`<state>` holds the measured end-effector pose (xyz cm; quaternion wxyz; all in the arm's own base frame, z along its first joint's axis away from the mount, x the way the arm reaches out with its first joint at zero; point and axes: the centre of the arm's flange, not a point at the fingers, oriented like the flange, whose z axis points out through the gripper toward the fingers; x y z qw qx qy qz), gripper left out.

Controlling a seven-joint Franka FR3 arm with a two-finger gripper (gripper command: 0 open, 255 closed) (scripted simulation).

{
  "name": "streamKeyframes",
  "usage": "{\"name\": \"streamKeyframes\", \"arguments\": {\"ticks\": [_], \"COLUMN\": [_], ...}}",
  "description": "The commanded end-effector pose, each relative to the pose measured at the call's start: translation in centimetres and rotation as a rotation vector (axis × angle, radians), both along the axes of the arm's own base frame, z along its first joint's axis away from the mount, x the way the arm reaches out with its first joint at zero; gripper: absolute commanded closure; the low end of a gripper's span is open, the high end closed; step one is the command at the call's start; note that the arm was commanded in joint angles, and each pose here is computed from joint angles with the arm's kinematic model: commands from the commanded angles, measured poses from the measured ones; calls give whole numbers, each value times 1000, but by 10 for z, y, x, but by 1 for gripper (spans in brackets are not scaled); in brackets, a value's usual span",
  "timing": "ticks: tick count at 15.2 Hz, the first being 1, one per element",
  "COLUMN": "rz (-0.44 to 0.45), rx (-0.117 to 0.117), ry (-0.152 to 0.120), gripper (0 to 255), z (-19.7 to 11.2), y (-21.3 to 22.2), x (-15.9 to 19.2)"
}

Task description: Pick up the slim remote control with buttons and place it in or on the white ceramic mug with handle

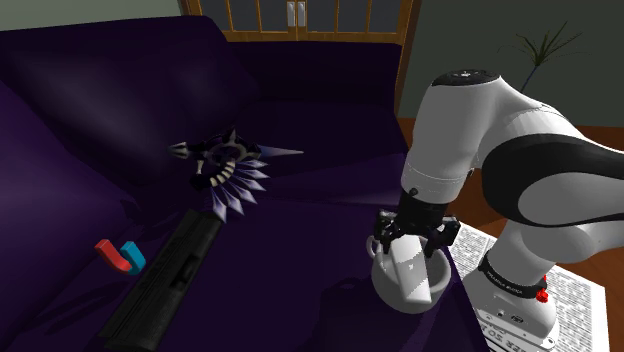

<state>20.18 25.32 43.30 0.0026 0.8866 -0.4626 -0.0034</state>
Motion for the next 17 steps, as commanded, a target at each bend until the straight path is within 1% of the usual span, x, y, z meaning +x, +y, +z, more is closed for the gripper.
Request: {"name": "streamKeyframes", "arguments": {"ticks": [1,5,9,17], "rz": [0,0,0,0], "rx": [0,0,0,0], "ry": [0,0,0,0], "gripper": [0,0,0,0], "z": [0,0,50,50], "y": [0,0,0,0], "x": [0,0,0,0]}}
